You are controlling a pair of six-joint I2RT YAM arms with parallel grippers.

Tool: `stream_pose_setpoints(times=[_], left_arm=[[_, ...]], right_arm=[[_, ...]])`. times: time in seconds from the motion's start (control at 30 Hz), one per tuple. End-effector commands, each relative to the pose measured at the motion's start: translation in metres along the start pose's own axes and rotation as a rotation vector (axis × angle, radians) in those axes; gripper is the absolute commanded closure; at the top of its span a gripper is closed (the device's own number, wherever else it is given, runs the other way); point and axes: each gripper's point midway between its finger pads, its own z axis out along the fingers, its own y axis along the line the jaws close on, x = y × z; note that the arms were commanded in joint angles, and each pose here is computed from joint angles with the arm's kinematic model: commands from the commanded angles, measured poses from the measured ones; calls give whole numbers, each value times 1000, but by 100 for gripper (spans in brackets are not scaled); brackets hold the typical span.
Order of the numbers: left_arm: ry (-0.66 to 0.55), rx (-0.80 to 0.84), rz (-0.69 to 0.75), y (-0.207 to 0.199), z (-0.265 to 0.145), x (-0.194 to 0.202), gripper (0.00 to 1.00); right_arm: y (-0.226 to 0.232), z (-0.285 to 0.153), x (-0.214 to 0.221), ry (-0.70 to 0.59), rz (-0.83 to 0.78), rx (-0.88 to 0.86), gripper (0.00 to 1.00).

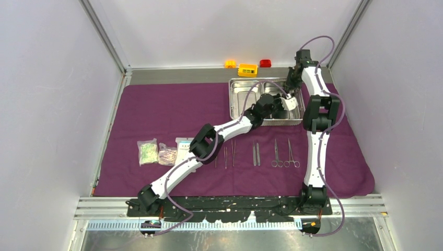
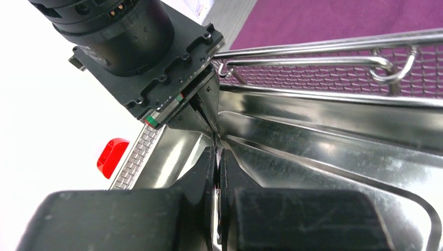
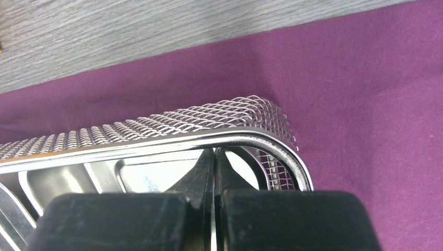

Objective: Open and lay out the surgical kit
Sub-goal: Pick up the medical item from the container.

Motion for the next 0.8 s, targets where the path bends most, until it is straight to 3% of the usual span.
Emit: stream_pose_setpoints(times=[0.0, 0.23, 0.77], left_arm=[[16, 96, -37, -9, -10, -4, 100], [48, 193, -22, -8, -33, -8, 100], [106, 306, -125, 31, -62, -54, 100]], right_arm=[[-3, -5, 13, 70, 19, -12, 94], [7, -18, -7, 35, 49, -75, 67], [20, -93, -72, -148, 112, -247, 60]])
